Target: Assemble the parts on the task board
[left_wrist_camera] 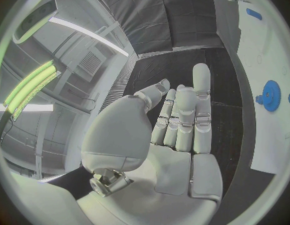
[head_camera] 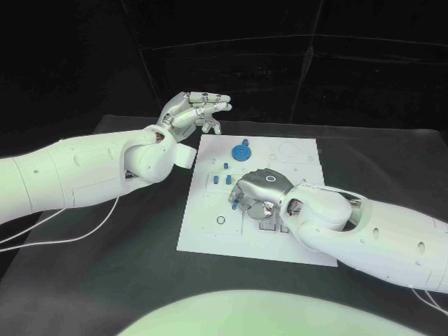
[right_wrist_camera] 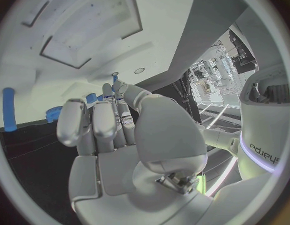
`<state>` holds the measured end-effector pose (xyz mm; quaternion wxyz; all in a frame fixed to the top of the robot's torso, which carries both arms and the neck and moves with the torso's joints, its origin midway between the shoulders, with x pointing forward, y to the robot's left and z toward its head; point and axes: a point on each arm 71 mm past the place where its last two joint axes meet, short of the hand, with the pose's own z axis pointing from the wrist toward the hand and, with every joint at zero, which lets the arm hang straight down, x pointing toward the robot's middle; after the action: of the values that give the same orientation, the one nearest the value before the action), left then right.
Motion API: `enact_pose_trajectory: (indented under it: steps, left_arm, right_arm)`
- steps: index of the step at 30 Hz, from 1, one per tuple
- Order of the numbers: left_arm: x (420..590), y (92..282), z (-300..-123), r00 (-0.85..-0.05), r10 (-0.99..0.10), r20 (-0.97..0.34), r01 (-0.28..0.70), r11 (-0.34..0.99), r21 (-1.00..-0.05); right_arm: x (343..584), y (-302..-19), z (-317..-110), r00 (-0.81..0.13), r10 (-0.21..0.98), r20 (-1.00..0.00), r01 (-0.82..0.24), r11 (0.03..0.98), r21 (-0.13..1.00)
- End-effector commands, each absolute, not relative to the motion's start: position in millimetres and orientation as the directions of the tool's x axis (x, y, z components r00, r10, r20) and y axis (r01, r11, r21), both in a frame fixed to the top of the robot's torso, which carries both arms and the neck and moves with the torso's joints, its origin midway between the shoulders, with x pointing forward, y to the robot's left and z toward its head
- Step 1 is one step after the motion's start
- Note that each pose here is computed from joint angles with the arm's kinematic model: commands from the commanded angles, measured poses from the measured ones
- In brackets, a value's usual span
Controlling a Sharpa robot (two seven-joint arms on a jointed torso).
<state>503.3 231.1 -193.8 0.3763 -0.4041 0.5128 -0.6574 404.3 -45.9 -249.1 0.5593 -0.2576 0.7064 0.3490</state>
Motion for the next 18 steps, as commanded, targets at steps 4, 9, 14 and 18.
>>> enact_pose_trajectory:
  steps: [4, 9, 14, 18]
  left_arm:
    - [503.4, 230.2, -192.7, -0.4, -0.904, 0.154, 0.078, -0.201, -0.977]
    - [503.4, 230.3, -192.7, -0.4, -0.904, 0.154, 0.078, -0.201, -0.977]
    - [503.4, 230.3, -192.7, -0.4, -0.904, 0.154, 0.078, -0.2, -0.977]
    - [503.4, 230.4, -192.7, -0.4, -0.904, 0.154, 0.078, -0.2, -0.977]
  right_arm:
    - [405.0, -45.5, -250.1, -0.24, 0.001, -0.971, -0.753, 0.631, 0.187]
    - [404.6, -44.7, -250.7, -0.243, -0.008, -0.97, -0.753, 0.632, 0.184]
    - [403.9, -43.9, -251.2, -0.249, -0.019, -0.968, -0.754, 0.631, 0.182]
    - [403.7, -43.4, -251.5, -0.252, -0.024, -0.968, -0.754, 0.632, 0.18]
